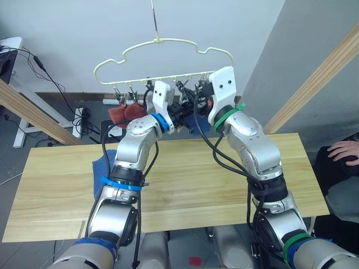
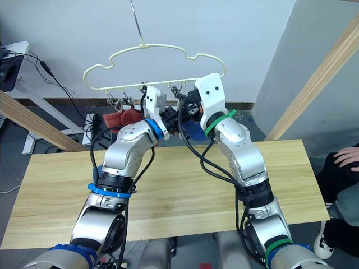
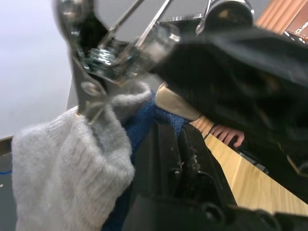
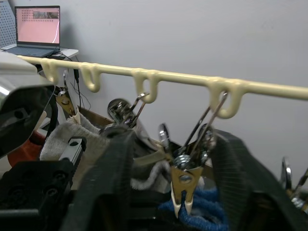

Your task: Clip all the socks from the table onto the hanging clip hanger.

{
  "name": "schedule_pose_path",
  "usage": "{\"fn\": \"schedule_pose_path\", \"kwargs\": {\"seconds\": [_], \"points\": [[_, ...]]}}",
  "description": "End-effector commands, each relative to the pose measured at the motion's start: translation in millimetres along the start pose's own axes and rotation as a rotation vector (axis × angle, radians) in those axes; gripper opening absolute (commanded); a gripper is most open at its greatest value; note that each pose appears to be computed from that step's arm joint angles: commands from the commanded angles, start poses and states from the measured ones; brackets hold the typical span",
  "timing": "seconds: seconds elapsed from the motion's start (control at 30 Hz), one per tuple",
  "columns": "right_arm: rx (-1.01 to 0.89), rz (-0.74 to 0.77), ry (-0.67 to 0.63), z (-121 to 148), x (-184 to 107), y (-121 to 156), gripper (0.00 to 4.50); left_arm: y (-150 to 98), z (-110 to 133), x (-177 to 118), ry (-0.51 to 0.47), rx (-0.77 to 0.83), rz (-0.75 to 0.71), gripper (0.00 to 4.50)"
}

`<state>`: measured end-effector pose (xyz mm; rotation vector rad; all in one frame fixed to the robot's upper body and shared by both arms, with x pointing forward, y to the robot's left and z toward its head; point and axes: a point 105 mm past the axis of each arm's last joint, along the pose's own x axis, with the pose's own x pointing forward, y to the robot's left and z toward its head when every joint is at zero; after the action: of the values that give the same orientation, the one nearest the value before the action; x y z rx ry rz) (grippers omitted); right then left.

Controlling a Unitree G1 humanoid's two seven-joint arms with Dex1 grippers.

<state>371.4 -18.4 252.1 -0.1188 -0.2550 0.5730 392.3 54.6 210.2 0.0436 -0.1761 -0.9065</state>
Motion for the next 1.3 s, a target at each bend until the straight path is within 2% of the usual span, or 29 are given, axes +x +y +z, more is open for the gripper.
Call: {"fn": "schedule_pose_path", "kwargs": {"seconds": [0.03, 0.1, 0.37, 0.63, 0.73, 0.83, 0.93, 1.3], "points": [[0.003, 0.0, -0.068, 18.5, -2.5, -0.1, 3.07, 0.1, 15.7, -2.1, -0.045, 0.064, 0.0, 1.0], [0.003, -0.002, -0.068, 19.3, -3.9, -1.2, 3.07, -3.1, 10.5, -3.5, -0.022, 0.089, -0.02, 1.66], [-0.016, 0.069, -0.03, 15.1, -27.5, 0.0, 3.07, -11.2, -15.8, -25.8, 0.075, 0.21, -0.069, 1.66], [-0.047, 0.206, -0.036, 20.2, -54.9, 6.4, 3.07, -14.8, -23.9, -50.2, 0.126, 0.222, -0.11, 1.66], [-0.052, 0.168, -0.028, 19.3, -61.8, -2.1, 3.07, -18.2, -19.6, -63.8, 0.139, 0.198, -0.153, 1.66], [-0.026, 0.071, -0.016, 14.9, -66.2, -17.1, 2.49, -20.6, -12.3, -75.9, 0.144, 0.183, -0.188, 1.7], [-0.021, 0.023, -0.001, 10.9, -67.9, -22.6, 1.43, -21.2, -1.7, -84.5, 0.138, 0.169, -0.207, 1.7], [-0.021, -0.116, 0.018, 0.6, -56.1, -38.5, 1.43, -27.2, 28.9, -110.6, 0.17, 0.204, -0.246, 1.7]]}}
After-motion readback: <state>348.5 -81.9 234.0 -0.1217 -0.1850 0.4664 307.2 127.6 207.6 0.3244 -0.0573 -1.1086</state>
